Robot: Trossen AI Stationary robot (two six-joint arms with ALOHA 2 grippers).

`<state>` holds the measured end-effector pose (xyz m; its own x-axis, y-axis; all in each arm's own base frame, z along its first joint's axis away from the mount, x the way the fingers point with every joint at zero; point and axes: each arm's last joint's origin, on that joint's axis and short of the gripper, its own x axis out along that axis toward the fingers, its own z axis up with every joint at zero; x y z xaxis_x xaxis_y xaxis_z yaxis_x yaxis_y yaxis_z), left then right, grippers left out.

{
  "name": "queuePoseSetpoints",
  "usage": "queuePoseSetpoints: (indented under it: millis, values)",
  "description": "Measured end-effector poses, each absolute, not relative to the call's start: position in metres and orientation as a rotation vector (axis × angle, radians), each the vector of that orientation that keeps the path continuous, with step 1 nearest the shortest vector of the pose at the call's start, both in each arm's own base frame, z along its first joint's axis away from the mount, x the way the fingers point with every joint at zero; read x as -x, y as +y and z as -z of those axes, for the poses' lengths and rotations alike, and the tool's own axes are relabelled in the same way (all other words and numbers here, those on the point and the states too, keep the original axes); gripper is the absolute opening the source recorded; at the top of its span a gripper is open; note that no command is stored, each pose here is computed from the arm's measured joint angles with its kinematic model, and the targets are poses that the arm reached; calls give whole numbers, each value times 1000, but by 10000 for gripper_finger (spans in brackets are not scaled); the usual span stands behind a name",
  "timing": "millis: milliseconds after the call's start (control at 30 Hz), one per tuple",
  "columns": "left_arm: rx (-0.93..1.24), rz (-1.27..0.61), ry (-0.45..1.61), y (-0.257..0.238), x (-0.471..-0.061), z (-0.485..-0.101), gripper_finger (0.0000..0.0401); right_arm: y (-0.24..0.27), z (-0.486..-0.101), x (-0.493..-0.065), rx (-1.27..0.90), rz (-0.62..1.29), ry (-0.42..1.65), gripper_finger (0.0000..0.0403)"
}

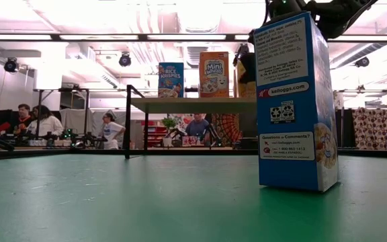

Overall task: Stack cereal on shelf
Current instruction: Put the left yellow cereal box on the shelf, then put the blue cereal box on the shelf

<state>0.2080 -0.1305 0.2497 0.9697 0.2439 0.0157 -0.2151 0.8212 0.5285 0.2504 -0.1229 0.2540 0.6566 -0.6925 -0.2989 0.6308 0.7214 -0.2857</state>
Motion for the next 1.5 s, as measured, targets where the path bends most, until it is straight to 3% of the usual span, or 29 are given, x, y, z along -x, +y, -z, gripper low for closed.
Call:
queuePoseSetpoints:
  millis: [333,700,933,1267,1500]
  values:
    - [-543,-245,52,-130,-208,-250,0,-113,-257,-254,94,699,358,12]
    - [-500,-250,29,-130,-208,-252,0,-43,-283,-242,86,465,274,12]
    - [-414,-218,-16,-132,-209,-259,0,-3,-266,-235,131,302,153,12]
    - [-357,-184,-35,-155,-239,-272,0,14,-256,-225,296,183,-74,12]
    - [-390,-365,21,-171,-265,-277,0,17,-270,-219,386,83,-201,12]
